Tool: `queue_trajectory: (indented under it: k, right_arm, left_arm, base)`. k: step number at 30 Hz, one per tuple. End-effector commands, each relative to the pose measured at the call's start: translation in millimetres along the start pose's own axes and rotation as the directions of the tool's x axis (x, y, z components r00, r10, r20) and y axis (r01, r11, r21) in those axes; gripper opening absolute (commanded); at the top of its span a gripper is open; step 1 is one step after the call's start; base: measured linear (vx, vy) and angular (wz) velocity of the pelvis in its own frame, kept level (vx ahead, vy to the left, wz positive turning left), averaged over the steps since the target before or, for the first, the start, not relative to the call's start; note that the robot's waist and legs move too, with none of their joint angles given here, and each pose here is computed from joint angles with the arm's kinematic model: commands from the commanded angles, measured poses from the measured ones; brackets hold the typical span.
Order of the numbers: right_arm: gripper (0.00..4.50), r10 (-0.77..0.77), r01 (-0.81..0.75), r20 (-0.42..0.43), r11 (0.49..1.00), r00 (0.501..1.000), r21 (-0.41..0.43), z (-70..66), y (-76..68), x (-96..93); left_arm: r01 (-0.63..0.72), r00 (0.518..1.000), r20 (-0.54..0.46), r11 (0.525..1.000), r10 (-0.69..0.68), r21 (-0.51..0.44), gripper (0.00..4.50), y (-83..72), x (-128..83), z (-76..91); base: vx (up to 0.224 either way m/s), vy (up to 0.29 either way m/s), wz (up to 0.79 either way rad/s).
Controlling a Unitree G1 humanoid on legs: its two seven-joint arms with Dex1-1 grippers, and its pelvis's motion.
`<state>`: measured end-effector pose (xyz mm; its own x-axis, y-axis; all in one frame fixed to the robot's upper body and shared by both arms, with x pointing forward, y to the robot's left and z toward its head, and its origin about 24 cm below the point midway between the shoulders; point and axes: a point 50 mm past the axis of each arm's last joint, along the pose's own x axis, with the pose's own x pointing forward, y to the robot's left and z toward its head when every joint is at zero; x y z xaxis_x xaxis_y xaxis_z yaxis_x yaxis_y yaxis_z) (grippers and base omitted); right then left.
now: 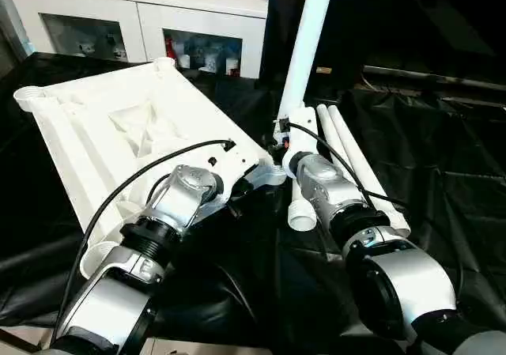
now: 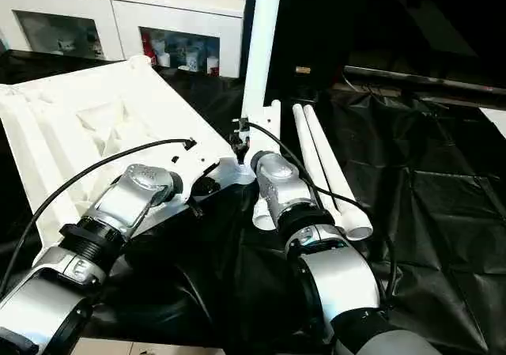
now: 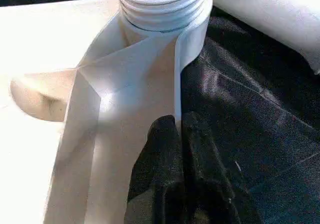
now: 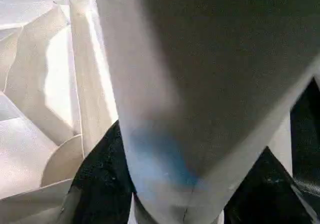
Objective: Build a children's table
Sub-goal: Rotate leg to tighten
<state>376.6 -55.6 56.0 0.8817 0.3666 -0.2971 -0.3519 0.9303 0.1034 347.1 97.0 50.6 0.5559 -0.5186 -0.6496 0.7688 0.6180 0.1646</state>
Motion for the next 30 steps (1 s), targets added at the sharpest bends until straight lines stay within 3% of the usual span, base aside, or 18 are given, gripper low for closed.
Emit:
queue_trajectory:
  k: [1,12,17,19,23,25,30]
  right_arm:
    - [2.61,0.159,-0.143,-0.271,0.987,0.949,0.076,-63.2,34.8,-7.8]
    - [3.71,0.246,-0.239,-0.167,0.969,0.955,0.059,-39.8,32.7,-3.5]
    - [4.05,0.289,-0.3,-0.122,0.951,0.95,-0.08,-26.6,23.0,-3.7]
    - [4.36,0.319,-0.33,-0.113,0.939,0.941,-0.099,-21.8,16.6,-4.9]
    - [4.49,0.364,-0.381,-0.127,0.911,0.923,-0.161,-16.4,3.7,-8.4]
    - [4.49,0.382,-0.412,-0.158,0.875,0.91,-0.256,-13.6,-14.5,-14.1]
    - [4.49,0.466,-0.495,-0.168,0.83,0.869,-0.258,-9.6,-31.3,-23.4]
  left_arm:
    - [-0.068,0.998,-0.008,0.997,0.069,0.023,0.0,6.3,1,5.5]
    - [-0.025,1.0,0.016,0.998,0.024,0.062,0.0,8.2,-4,5.6]
    - [0.006,1.0,0.004,0.997,-0.007,0.083,0.0,8.4,-9,1.3]
    - [0.02,1.0,0.013,0.996,-0.021,0.091,0.0,9.5,-12,0.6]
    - [0.049,0.998,0.03,0.992,-0.053,0.115,0.0,11.5,-16,-2.1]
    - [0.066,0.998,0.014,0.991,-0.068,0.12,0.0,15.5,-21,-10.5]
    - [0.114,0.992,0.03,0.984,-0.119,0.134,0.0,16.3,-27,-15.8]
  base:
    - [0.0,0.0,0.0]
    - [0.0,0.0,0.0]
    - [0.0,0.0,0.0]
    - [0.0,0.0,0.0]
    - [0.0,0.0,0.0]
    - [0.0,0.0,0.0]
    - [0.0,0.0,0.0]
